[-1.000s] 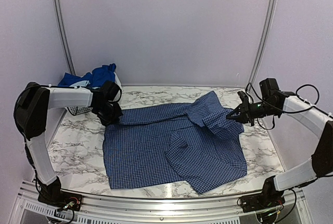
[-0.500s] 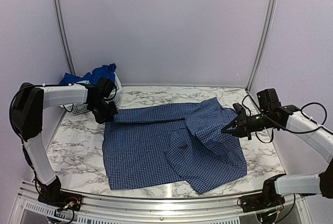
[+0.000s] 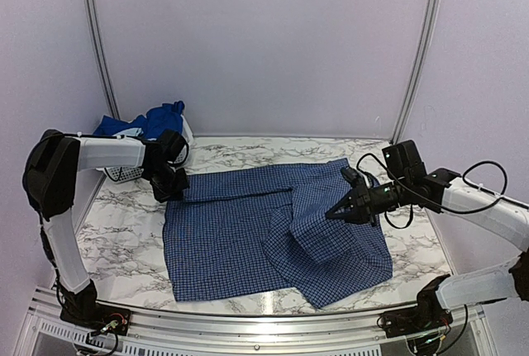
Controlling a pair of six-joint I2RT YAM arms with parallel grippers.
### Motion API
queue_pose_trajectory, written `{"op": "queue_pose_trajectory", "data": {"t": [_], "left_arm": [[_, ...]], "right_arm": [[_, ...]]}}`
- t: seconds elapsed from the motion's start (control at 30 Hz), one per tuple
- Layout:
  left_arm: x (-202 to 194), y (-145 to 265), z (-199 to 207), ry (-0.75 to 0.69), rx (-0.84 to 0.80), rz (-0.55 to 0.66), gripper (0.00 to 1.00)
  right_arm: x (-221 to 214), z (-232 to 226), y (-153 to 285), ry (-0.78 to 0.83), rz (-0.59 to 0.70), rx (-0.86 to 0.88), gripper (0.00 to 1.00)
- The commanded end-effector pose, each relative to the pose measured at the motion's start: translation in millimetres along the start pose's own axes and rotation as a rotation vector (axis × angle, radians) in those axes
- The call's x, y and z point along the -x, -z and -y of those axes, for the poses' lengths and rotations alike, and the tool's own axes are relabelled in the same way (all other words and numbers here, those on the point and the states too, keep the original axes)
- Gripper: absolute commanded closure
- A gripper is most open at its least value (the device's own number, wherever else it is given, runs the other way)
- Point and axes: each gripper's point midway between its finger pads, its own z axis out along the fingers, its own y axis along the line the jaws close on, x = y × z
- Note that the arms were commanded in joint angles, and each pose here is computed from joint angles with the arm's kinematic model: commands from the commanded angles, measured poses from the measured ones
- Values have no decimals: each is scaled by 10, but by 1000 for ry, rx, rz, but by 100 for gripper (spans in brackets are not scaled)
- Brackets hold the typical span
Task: Fold and stack the mixed laundry pile
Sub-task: Fold the flattened shirt at the center of the board.
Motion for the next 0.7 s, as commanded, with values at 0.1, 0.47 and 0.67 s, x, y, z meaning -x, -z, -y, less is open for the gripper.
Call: {"op": "queue_pose_trajectory", "data": {"t": [0.1, 0.47, 0.67], "left_arm": [[-62, -69, -50, -20, 23, -44, 100], [-106, -148, -57, -30, 21, -63, 97], [-113, -181, -59, -33, 23, -66, 98]], "right_arm": [[102, -244, -94, 56, -7, 44, 100], [95, -273, -297, 59, -69, 67, 100], [136, -441, -418, 100, -102, 100, 100]]}}
